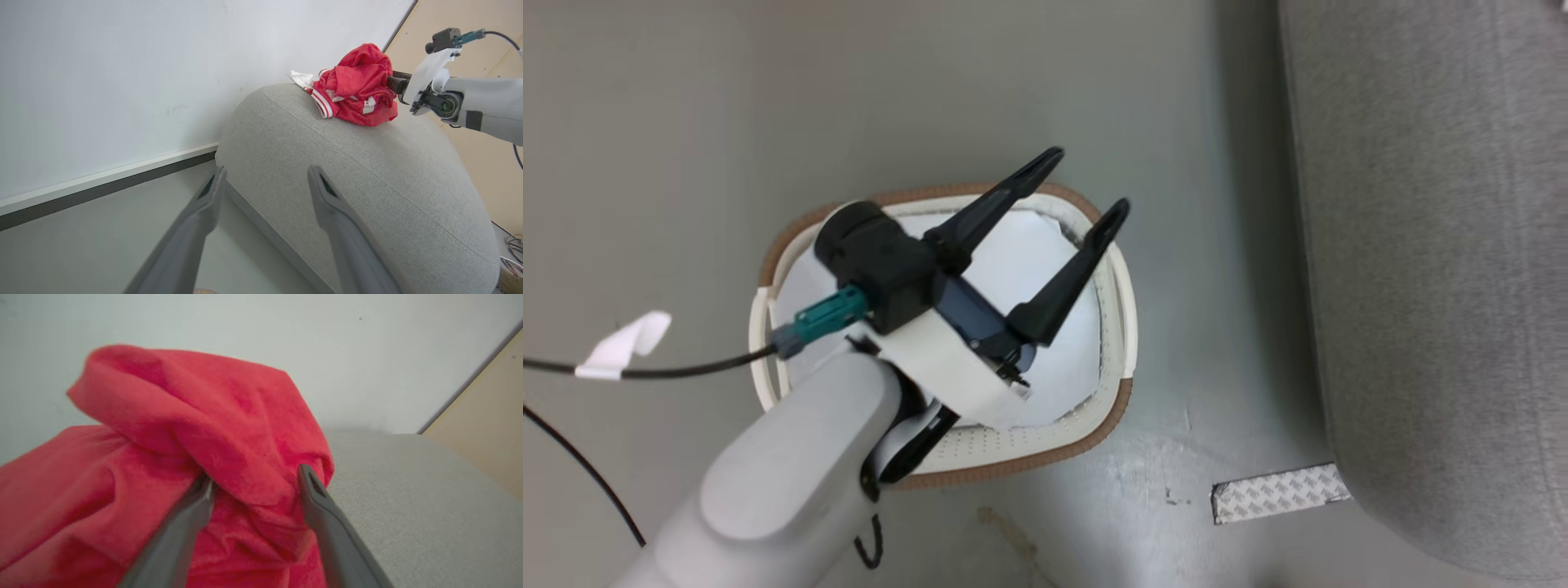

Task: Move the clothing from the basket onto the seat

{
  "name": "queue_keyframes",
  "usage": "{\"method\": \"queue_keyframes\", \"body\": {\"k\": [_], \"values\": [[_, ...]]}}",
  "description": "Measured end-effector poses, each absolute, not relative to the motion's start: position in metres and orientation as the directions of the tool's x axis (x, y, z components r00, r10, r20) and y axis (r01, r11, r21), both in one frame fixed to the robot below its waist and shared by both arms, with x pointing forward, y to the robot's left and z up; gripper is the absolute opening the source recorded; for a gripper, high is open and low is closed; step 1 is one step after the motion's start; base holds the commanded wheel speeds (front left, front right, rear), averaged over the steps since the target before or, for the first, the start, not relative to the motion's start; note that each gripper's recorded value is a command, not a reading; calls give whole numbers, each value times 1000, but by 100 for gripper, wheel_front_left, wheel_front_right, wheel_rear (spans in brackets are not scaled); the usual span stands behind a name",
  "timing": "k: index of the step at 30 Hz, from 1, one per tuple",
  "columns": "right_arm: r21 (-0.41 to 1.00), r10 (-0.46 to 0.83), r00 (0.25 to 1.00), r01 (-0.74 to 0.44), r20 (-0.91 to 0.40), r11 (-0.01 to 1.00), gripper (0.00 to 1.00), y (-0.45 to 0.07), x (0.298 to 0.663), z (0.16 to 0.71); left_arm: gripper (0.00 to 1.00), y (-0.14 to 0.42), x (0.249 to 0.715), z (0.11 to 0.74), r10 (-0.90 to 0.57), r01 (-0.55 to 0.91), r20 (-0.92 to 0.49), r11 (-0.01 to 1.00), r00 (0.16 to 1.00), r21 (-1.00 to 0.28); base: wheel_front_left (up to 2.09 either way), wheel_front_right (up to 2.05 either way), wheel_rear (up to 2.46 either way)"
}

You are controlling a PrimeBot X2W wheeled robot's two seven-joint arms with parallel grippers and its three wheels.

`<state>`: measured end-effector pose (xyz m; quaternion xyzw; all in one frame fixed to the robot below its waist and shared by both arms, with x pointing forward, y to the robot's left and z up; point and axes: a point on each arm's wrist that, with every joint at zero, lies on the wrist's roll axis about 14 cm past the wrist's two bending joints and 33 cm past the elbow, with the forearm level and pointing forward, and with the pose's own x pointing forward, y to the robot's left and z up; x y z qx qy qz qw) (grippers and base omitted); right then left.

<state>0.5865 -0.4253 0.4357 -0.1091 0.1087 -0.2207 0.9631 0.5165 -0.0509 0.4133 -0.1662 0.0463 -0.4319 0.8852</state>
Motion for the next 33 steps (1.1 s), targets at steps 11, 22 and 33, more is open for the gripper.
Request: {"method": "queue_keyframes", "body": {"k": [11,22,33], "values": [[-279,-348,931,308,-108,909,100,-391,556,470,100,-17,510,445,-699,682,66,667,712,-298,0,0,0],[-215,-195,980,200,45,956,100,-338,491,518,100,26,479,482,-569,568,78,780,818,-264,0,0,0],[-131,-27,992,43,123,990,100,-253,432,539,100,89,429,498,-372,379,73,900,925,-216,0,0,0]]}}
